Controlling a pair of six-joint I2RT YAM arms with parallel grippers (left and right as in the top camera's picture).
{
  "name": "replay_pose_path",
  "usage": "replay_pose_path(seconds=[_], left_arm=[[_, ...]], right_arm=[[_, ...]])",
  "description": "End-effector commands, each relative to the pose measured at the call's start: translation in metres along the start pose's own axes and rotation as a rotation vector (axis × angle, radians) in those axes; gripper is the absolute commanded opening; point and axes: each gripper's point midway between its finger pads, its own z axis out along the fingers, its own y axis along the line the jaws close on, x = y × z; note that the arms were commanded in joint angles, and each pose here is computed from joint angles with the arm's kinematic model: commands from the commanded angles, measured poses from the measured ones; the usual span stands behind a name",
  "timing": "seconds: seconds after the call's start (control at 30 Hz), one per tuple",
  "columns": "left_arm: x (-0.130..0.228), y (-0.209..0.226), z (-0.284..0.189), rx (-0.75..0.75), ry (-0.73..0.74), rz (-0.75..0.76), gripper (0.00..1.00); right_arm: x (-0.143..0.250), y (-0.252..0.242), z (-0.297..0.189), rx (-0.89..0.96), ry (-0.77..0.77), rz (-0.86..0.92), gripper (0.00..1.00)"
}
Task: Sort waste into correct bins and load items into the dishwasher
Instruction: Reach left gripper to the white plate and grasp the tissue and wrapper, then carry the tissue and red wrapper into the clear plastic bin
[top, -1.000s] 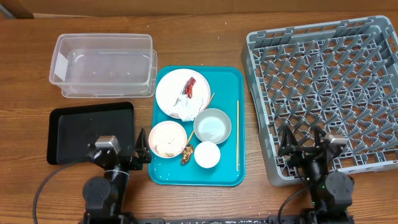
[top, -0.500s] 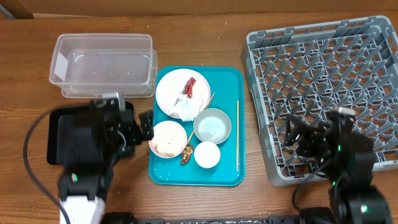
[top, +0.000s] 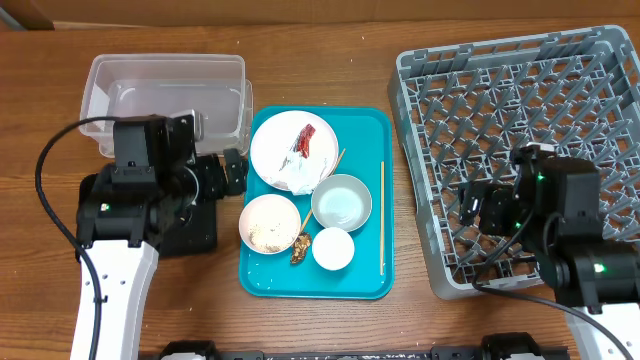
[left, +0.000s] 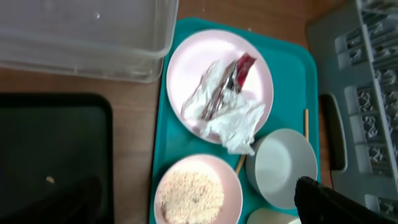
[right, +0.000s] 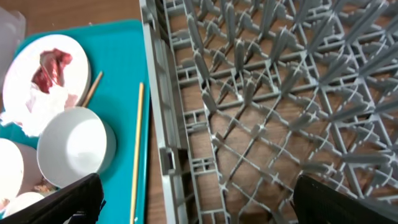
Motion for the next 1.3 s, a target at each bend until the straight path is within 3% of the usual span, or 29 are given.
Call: replay_pose_path(seconds=[0.0, 0.2, 0.33, 0.5, 0.77, 0.93, 1.0, 1.07, 1.27], left_arm=[[-0.019, -0.016, 0.0, 0.053, -0.05, 0.05, 1.0], [-0.035, -0.049, 0.025, 0.094, -0.044, 0.182, 1.0], [-0.032, -0.062, 0.06, 0.023, 0.008, 0.265, 1.0], [-0.001, -0.079, 0.117, 0.008, 0.126, 0.367, 0.99], [0.037, -0.058, 0.19, -0.111, 0.259, 0.403, 0.95], [0.047, -0.046, 0.212, -0.139, 0.292, 0.382, 0.76], [0.048, -0.045, 0.213, -0.14, 0.295, 0.382, 0.31], [0.045, -0.047, 0.211, -0.137, 0.285, 0.383, 0.04], [0.003, -0.063, 0.181, -0.126, 0.22, 0.367, 0.04]], right_arm=[[-0.01, 0.001, -0.008, 0.005, -0.035, -0.03, 1.0], [-0.013, 0.001, -0.008, 0.009, -0.047, -0.03, 1.0], [-0.012, 0.001, -0.008, 0.01, -0.045, -0.03, 1.0], [-0.012, 0.001, -0.008, 0.01, -0.045, -0.03, 1.0], [-0.011, 0.0, -0.007, 0.011, -0.038, -0.029, 1.0], [-0.007, -0.001, -0.007, 0.014, -0.023, -0.028, 1.0], [-0.006, -0.001, -0.007, 0.014, -0.02, -0.028, 1.0], [-0.006, -0.001, -0.007, 0.014, -0.02, -0.028, 1.0], [-0.006, -0.001, -0.007, 0.015, -0.018, -0.028, 1.0]])
